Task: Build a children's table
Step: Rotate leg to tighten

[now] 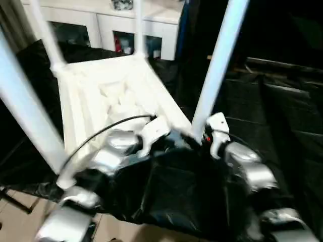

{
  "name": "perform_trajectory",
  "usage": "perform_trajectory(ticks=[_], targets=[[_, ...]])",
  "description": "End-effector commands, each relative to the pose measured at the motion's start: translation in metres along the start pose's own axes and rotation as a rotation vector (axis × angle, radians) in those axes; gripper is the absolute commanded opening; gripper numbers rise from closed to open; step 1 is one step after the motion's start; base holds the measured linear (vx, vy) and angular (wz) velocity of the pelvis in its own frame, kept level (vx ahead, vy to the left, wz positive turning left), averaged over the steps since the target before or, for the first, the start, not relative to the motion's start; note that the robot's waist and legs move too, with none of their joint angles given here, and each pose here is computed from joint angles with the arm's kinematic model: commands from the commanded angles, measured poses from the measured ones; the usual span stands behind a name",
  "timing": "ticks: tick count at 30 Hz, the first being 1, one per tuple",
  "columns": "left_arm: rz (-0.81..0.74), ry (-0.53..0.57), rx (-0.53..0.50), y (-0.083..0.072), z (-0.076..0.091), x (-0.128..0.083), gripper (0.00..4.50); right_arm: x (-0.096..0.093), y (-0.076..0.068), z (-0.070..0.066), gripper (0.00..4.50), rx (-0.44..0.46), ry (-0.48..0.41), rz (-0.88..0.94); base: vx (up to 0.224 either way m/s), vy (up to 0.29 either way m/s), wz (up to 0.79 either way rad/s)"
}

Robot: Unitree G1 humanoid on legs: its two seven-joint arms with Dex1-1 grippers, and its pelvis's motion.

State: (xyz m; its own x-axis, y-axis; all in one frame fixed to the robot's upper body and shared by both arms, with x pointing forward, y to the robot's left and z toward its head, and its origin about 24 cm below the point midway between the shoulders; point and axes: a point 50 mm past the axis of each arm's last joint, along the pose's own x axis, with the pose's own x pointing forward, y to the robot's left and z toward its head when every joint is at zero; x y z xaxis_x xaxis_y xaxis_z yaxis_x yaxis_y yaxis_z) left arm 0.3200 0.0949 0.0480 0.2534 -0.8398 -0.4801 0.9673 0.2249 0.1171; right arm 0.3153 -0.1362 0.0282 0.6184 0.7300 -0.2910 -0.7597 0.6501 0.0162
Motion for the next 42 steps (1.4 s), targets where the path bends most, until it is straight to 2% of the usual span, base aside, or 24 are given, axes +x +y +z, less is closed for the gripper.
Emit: perform_trajectory(ticks=[1,6,10,11,13,21,27,29,32,34,36,40,42], targets=[[-0.121,-0.019,0.065,-0.014,0.010,0.015,0.00,0.012,0.026,-0.004,3.85,-0.015,0.026,0.186,0.000,0.000,0.00],[-0.166,0.002,0.088,-0.006,0.002,-0.006,0.00,-0.012,0.027,-0.003,3.85,-0.053,0.051,0.387,0.000,0.000,0.00],[-0.197,-0.007,0.079,-0.005,0.000,-0.014,0.00,-0.024,0.030,-0.004,3.85,-0.060,0.081,0.484,0.000,0.000,0.00],[-0.202,-0.007,0.077,-0.005,0.000,-0.015,0.00,-0.025,0.031,-0.005,3.61,-0.061,0.086,0.496,0.000,0.000,0.00],[-0.214,0.005,0.083,-0.003,-0.003,-0.021,0.00,-0.031,0.033,-0.007,3.49,-0.073,0.116,0.541,0.000,0.000,0.00],[-0.227,0.021,0.087,0.002,-0.006,-0.029,0.00,-0.033,0.035,-0.007,2.83,-0.077,0.128,0.565,0.000,0.000,0.00],[-0.220,0.013,0.088,0.003,-0.005,-0.029,0.00,-0.031,0.039,-0.006,2.69,-0.075,0.117,0.569,0.000,0.000,0.00],[-0.192,-0.006,0.078,0.000,-0.003,-0.020,0.00,-0.022,0.036,-0.007,2.69,-0.063,0.072,0.458,0.000,0.000,0.00],[-0.178,-0.008,0.075,0.000,-0.002,-0.017,0.00,-0.018,0.035,-0.007,2.67,-0.055,0.063,0.418,0.000,0.000,0.00],[-0.127,-0.020,0.053,-0.001,0.001,-0.005,0.00,-0.007,0.030,-0.010,2.67,-0.016,0.060,0.278,0.000,0.000,0.00],[-0.106,-0.029,0.040,-0.002,0.004,0.002,0.00,-0.002,0.028,-0.012,2.67,-0.001,0.064,0.212,0.000,0.000,0.00],[-0.016,-0.061,0.006,-0.010,0.023,0.036,0.00,0.028,0.028,-0.012,2.67,0.099,0.053,-0.066,-0.032,0.004,-0.04],[-0.002,-0.065,0.001,-0.011,0.026,0.041,0.00,0.033,0.029,-0.011,2.67,0.114,0.050,-0.102,0.000,0.000,0.00]])
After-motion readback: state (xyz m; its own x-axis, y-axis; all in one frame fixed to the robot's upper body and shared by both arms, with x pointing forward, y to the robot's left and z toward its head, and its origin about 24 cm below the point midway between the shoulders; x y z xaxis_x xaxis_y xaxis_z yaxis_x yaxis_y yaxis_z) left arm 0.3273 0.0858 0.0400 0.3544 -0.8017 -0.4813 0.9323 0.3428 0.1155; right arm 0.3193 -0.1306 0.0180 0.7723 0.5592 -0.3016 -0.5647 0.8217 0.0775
